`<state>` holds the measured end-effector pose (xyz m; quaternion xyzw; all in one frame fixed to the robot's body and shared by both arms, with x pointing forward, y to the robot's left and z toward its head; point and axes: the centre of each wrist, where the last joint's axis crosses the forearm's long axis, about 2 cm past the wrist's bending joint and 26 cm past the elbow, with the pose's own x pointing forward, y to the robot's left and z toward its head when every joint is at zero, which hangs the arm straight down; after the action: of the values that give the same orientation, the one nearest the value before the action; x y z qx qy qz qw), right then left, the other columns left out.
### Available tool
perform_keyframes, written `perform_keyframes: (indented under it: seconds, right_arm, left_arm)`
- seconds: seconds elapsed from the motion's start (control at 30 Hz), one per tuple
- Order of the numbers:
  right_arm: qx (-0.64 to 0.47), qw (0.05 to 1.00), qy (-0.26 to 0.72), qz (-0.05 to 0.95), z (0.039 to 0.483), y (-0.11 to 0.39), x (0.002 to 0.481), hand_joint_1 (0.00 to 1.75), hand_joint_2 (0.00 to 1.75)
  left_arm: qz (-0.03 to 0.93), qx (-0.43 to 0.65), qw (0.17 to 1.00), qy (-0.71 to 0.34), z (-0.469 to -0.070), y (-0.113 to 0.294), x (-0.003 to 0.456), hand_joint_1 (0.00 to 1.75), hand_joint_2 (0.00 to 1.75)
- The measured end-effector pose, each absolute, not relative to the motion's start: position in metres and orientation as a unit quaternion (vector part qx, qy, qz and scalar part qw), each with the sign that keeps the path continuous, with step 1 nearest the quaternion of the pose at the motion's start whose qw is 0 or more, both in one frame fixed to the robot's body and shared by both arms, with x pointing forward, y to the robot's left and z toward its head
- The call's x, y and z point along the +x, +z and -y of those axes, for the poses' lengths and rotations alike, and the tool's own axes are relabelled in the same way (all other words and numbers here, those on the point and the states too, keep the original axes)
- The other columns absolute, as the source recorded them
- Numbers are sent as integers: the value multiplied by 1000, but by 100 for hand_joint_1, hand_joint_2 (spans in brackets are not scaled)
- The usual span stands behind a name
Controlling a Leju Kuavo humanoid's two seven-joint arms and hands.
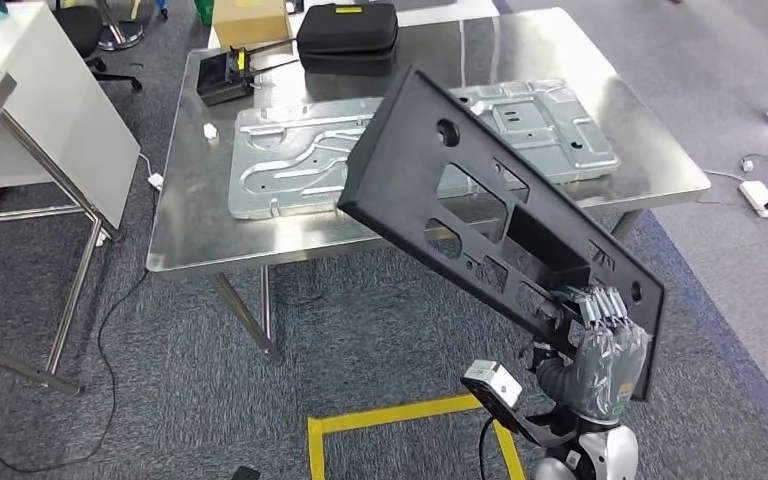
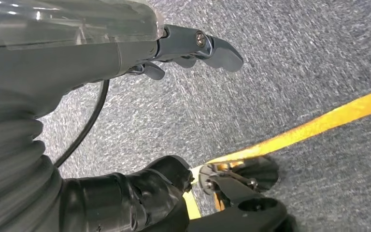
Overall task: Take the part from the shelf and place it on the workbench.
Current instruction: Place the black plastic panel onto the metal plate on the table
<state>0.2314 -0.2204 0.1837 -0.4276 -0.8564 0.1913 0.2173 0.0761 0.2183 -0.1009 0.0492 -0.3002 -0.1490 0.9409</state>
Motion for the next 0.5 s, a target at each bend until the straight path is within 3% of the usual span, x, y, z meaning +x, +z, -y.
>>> perform_keyframes:
  seconds: [0.5]
  right_arm:
    - [-429,205,186,860,220,188,233,175,175]
  left_arm:
    - [302,44,940,-152,-218,-101,76,0,175]
